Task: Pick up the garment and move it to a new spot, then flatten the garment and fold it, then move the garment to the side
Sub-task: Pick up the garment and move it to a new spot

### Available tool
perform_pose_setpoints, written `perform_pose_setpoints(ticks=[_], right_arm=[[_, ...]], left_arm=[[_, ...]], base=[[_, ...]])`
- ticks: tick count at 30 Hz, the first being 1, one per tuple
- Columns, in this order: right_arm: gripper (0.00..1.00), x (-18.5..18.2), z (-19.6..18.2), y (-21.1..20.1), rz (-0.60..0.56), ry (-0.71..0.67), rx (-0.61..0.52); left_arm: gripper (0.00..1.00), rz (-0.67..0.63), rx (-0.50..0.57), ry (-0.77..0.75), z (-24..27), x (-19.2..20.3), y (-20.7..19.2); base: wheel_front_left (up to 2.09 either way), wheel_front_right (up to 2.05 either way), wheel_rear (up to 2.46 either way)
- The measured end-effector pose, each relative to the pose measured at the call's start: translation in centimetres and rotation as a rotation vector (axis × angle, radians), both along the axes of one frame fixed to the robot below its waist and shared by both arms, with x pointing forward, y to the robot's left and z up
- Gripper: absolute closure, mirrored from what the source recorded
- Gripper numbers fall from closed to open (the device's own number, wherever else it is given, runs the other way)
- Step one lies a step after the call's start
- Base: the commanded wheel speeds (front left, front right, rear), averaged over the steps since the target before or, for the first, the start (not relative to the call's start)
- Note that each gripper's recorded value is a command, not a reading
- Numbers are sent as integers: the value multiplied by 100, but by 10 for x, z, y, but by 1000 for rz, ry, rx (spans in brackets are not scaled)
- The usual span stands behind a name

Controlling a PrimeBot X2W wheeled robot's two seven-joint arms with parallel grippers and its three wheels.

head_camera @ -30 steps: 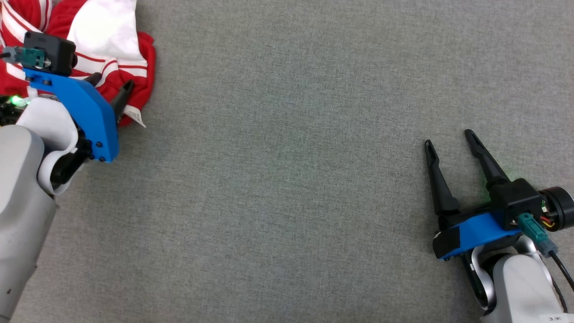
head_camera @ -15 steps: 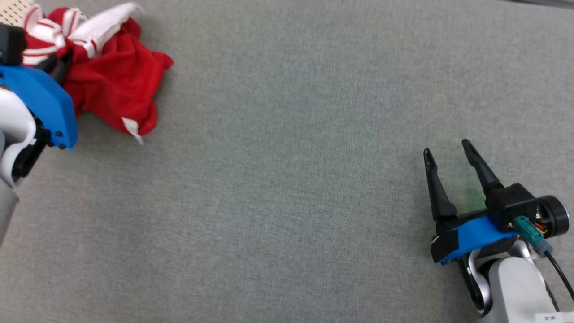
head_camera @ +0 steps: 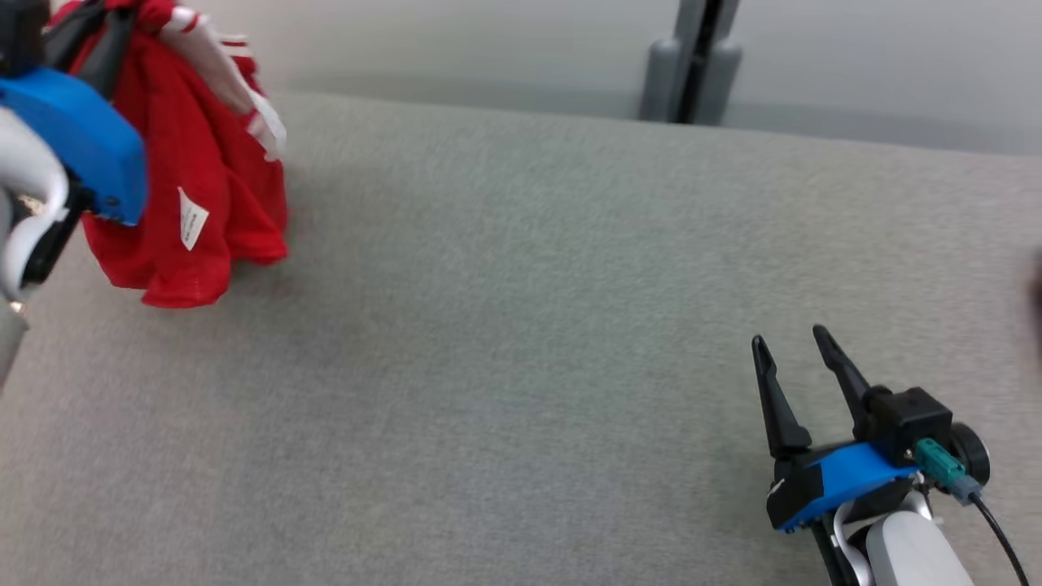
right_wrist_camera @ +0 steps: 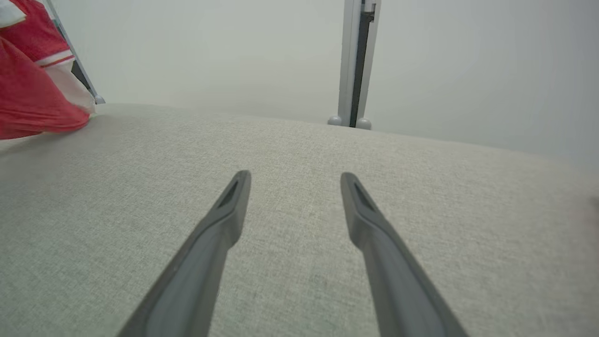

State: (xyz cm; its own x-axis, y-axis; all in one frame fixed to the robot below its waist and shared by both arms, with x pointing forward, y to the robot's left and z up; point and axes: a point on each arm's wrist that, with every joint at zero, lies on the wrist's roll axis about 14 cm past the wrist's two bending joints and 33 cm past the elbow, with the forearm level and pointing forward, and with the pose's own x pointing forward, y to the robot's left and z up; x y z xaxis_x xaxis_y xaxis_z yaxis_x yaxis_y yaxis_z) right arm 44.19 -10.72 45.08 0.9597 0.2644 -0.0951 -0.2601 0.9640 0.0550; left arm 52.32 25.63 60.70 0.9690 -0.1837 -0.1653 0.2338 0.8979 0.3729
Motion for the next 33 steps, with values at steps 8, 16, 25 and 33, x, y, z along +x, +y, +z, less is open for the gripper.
perform_pose_setpoints(ticks=[8, 16, 25, 33], right_arm=[[0, -39, 13, -67, -189, -24, 11], [0, -60, 12, -120, -346, -26, 8], [0, -60, -8, -127, -372, 35, 11], [0, -53, -12, -124, -361, 40, 7]], left_arm=[[100, -400, -151, -242, 97, -9, -174], [100, -565, -474, -233, 95, -22, -283], [100, -305, -603, 161, -108, -32, -260], [100, -21, -529, 307, -205, -61, -175]], base=[[0, 0, 0], [0, 0, 0], [0, 0, 0], [0, 0, 0]])
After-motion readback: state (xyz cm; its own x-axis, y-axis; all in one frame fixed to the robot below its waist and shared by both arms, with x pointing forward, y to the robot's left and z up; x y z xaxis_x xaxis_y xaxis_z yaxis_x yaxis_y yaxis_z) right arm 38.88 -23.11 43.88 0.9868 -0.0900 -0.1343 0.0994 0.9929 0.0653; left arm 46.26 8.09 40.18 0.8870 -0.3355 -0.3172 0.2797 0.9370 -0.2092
